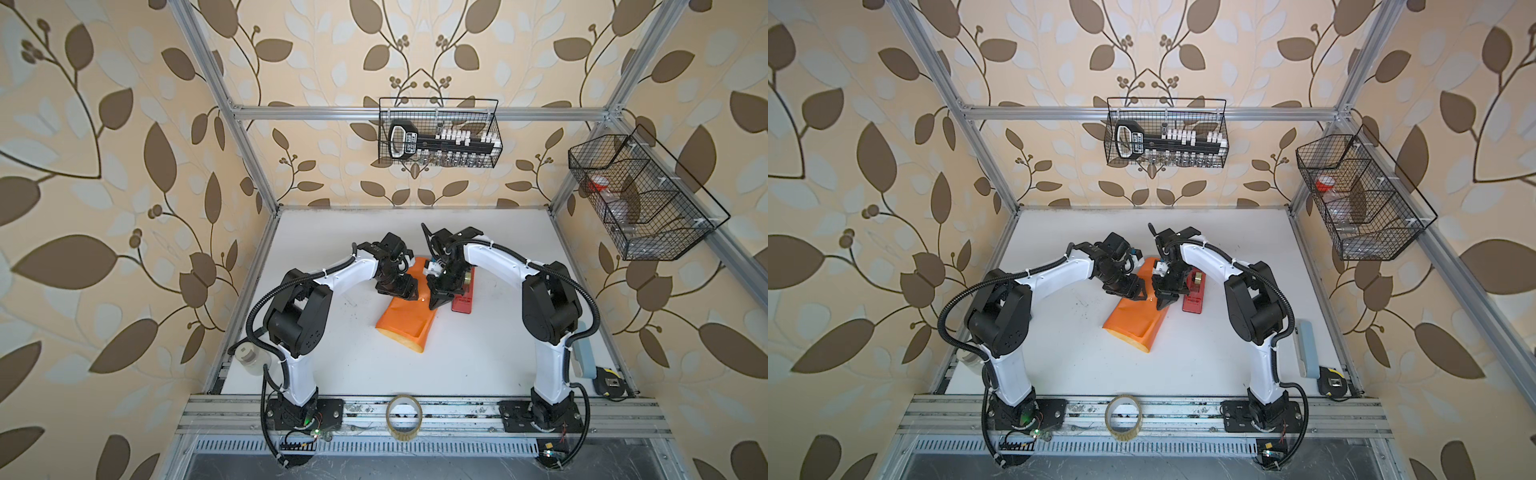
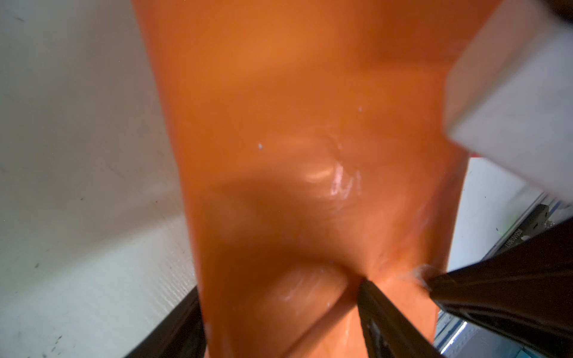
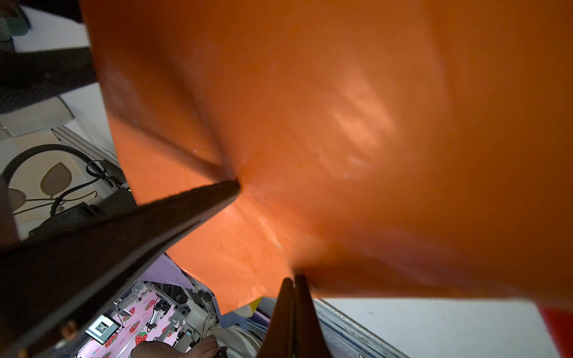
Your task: Wrap the gift box in paper
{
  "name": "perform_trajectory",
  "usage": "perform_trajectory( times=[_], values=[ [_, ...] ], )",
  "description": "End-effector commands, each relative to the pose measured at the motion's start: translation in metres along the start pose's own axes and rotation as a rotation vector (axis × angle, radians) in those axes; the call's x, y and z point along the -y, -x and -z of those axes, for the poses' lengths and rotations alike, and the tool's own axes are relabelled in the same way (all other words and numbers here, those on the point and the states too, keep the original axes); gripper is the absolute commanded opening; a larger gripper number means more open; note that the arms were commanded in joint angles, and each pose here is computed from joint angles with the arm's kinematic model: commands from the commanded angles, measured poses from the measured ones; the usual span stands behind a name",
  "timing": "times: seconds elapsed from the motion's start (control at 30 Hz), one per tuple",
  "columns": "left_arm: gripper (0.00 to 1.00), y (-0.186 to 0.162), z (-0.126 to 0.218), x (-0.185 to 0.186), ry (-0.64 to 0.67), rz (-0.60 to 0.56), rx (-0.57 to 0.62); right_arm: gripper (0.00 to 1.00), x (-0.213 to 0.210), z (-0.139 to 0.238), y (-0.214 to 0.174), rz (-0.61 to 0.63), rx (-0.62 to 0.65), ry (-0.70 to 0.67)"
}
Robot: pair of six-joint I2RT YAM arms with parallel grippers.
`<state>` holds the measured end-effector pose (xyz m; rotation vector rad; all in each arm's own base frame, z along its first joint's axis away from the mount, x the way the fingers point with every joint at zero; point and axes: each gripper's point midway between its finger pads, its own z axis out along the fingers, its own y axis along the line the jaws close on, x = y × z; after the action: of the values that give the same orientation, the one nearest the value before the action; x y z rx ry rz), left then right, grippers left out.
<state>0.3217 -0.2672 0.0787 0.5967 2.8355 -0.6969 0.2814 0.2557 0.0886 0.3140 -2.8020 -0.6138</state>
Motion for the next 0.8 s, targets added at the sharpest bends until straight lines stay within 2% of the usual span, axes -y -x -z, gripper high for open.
perform_trajectory(
  times=[0.0, 0.2, 0.47, 0.6, 0.77],
  values=[
    [0.75, -0.014, -0.008, -0.007, 0.041, -0.005, -0.061, 0.00, 0.013, -0.009, 0.000, -0.007, -0.045, -0.066],
    [0.75, -0.014, -0.004, 0.000, 0.012, -0.012, -0.061, 0.00, 0.018, -0.016, 0.005, -0.018, -0.056, -0.078],
    [0.77, 0.002, 0.026, 0.024, -0.074, -0.072, -0.056, 0.00, 0.027, -0.018, 0.010, -0.038, -0.055, -0.079],
    [0.77, 0.002, 0.028, 0.025, -0.081, -0.078, -0.054, 0.00, 0.031, -0.020, 0.012, -0.044, -0.054, -0.075],
    [0.78, 0.011, 0.036, 0.031, -0.099, -0.096, -0.017, 0.00, 0.030, -0.022, 0.012, -0.042, -0.059, -0.073]
  ],
)
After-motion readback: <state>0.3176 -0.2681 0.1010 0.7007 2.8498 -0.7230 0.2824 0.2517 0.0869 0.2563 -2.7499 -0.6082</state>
